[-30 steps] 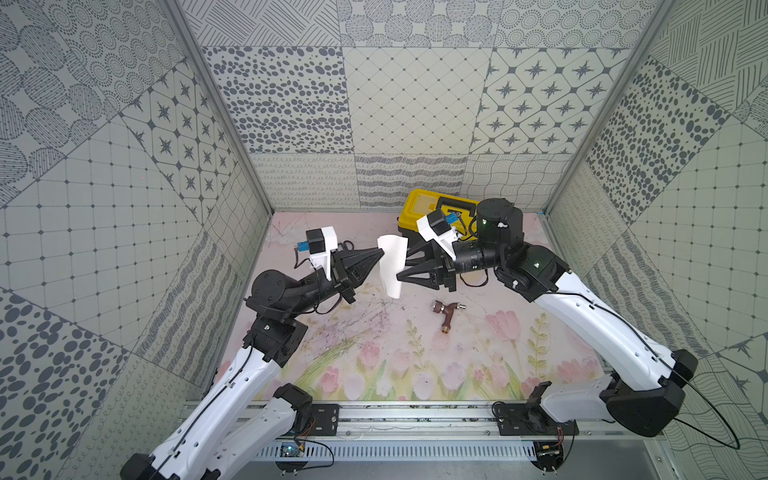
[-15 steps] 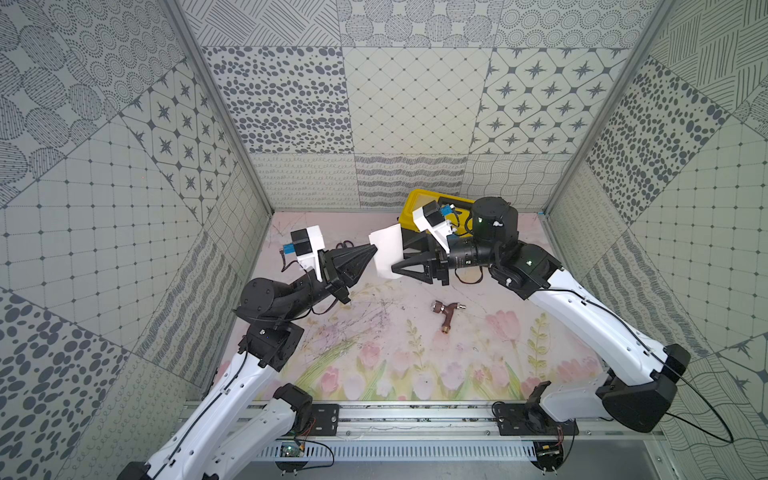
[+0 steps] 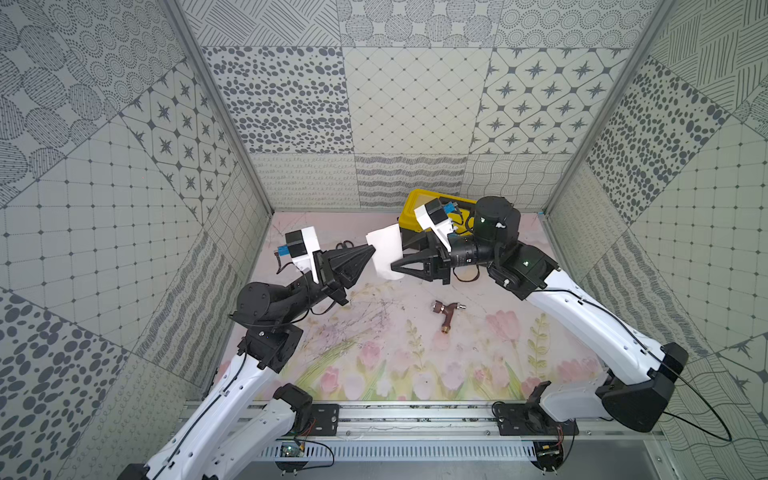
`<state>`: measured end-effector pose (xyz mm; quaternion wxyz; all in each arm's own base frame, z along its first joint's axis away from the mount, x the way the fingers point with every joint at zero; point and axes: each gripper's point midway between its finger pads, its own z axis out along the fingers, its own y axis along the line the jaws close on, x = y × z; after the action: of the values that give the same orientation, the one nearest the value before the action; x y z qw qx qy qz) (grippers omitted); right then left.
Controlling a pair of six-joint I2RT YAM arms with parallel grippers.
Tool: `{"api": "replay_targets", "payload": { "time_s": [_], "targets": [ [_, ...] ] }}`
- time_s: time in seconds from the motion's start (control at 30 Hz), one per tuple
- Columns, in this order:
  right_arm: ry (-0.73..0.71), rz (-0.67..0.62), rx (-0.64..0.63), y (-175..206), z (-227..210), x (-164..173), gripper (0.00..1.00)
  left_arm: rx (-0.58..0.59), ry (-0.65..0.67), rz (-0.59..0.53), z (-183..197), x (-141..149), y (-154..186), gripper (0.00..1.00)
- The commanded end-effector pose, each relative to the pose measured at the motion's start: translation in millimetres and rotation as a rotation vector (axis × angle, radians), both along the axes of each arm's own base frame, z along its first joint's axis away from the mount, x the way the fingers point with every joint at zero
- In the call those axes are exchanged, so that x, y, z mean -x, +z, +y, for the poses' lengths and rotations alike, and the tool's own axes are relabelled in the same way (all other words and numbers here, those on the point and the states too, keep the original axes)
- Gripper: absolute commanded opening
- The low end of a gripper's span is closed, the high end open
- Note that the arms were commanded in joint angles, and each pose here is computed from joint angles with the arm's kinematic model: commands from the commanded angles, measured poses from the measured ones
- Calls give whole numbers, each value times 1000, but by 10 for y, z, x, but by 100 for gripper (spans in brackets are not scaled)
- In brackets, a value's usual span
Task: Fold the square paper along the opposite sides
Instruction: Smooth out the paper.
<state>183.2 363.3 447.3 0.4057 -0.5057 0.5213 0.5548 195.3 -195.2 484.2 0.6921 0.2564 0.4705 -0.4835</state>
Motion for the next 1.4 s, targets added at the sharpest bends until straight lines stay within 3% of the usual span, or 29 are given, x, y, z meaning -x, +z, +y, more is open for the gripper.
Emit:
{"api": "replay_targets", "payload": {
  "time_s": [0.0, 0.4, 0.67, 1.1, 1.3, 1.37],
  "targets": [
    [31, -3, -22, 22, 25, 8, 32, 49, -28, -74, 29, 128, 169, 0],
    [35, -1, -28, 25, 34, 3, 18, 57, -50, -71, -8, 117, 177, 0],
    [34, -2, -28, 23, 31, 7, 14, 47, -30, -71, 7, 117, 166, 0],
    [37, -5, -25, -3, 21, 12, 14, 17, -5, -108, 43, 206, 205, 34],
    [51, -8, -28, 10, 2, 51, 14, -6, 62, -120, 93, 170, 172, 69],
    [50, -12, -28, 11, -3, 52, 15, -11, 87, -128, 122, 172, 175, 76]
  ]
}}
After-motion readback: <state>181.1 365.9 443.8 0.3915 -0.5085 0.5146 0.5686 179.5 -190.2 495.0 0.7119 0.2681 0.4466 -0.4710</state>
